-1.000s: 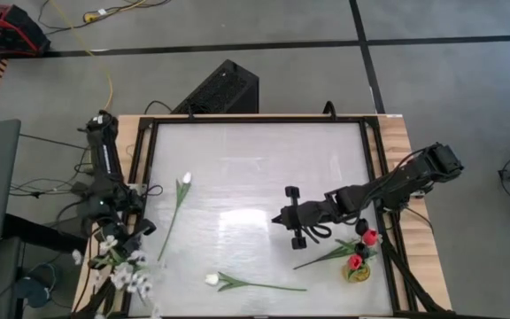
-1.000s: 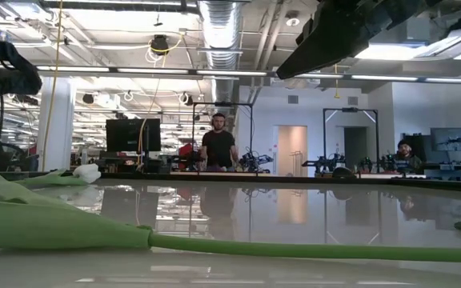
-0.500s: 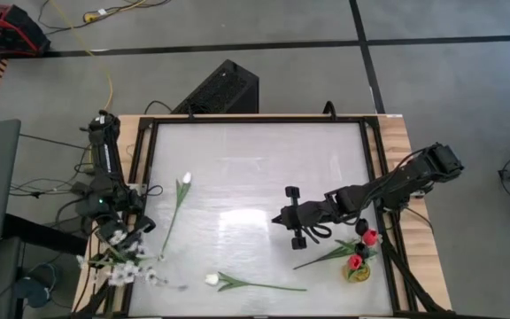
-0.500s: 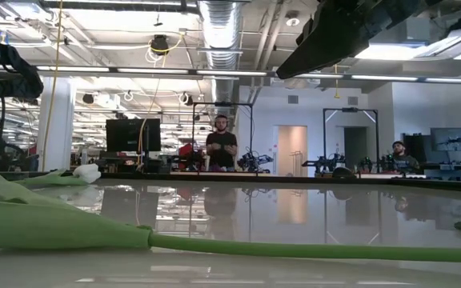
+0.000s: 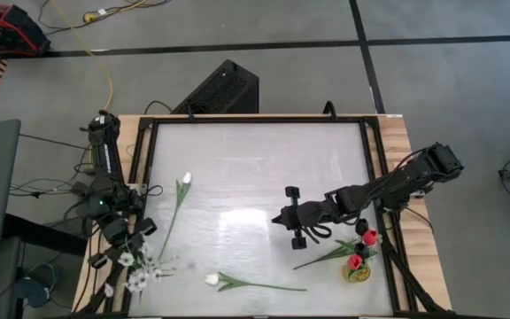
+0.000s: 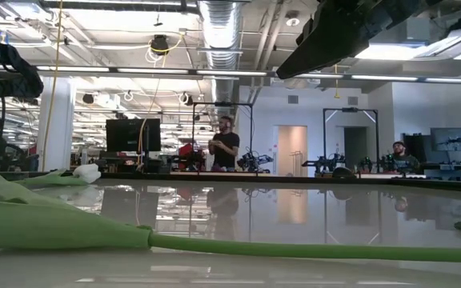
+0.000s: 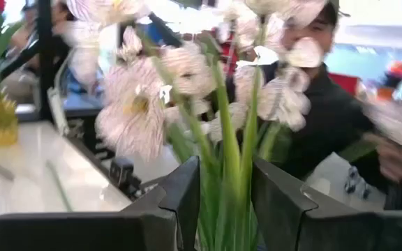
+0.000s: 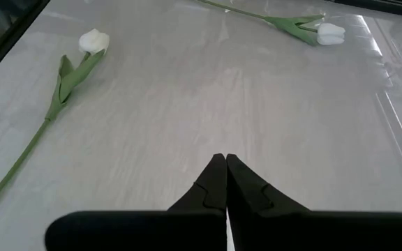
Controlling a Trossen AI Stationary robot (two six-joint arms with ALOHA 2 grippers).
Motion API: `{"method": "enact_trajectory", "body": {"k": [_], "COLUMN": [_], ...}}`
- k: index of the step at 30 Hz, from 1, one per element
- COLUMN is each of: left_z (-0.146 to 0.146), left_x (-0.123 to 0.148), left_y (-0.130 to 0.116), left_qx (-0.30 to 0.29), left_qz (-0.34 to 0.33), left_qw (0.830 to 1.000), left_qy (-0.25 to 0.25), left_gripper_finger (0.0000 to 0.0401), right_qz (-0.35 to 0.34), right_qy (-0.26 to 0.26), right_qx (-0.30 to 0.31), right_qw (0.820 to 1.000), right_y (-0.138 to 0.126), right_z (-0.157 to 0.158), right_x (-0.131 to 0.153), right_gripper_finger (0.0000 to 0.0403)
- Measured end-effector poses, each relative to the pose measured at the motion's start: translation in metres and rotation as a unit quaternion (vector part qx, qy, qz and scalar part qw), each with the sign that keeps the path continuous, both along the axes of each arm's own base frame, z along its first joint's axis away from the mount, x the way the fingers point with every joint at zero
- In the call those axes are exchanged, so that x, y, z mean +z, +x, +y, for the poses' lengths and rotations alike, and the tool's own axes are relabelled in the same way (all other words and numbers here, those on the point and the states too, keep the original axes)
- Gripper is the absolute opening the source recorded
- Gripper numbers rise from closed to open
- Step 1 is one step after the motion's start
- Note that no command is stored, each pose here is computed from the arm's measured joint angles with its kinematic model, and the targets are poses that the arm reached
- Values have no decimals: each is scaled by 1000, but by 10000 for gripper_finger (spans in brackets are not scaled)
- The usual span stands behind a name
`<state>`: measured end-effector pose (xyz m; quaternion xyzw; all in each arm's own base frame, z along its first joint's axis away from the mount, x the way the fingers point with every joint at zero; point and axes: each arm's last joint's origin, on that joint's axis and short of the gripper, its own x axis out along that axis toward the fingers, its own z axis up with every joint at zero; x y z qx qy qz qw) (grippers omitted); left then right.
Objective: Sort flowers into vase by color
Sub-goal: Put the top white flowers into the transparent vase
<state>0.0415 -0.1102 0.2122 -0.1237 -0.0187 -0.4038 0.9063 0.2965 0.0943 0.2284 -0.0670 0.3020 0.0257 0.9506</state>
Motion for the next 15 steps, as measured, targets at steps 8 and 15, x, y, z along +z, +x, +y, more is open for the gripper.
{"method": "enact_trajectory", "body": {"k": [8,15], "left_z": [4,22], "left_x": [9,36], "left_y": [3,0], "left_qx": [79,132], "left_qz": [133,271], "left_qw": [987,953], "left_qy": [-37,-34], "left_gripper_finger": [110,110], "right_qz": [0,4], "right_qy": [-8,-16], "right_qx": [7,17], "right_qw": [1000,1000], "right_y": [0,0], "right_z": [0,0], "right_x": [0,-1], "right_gripper_finger": [25,25]}}
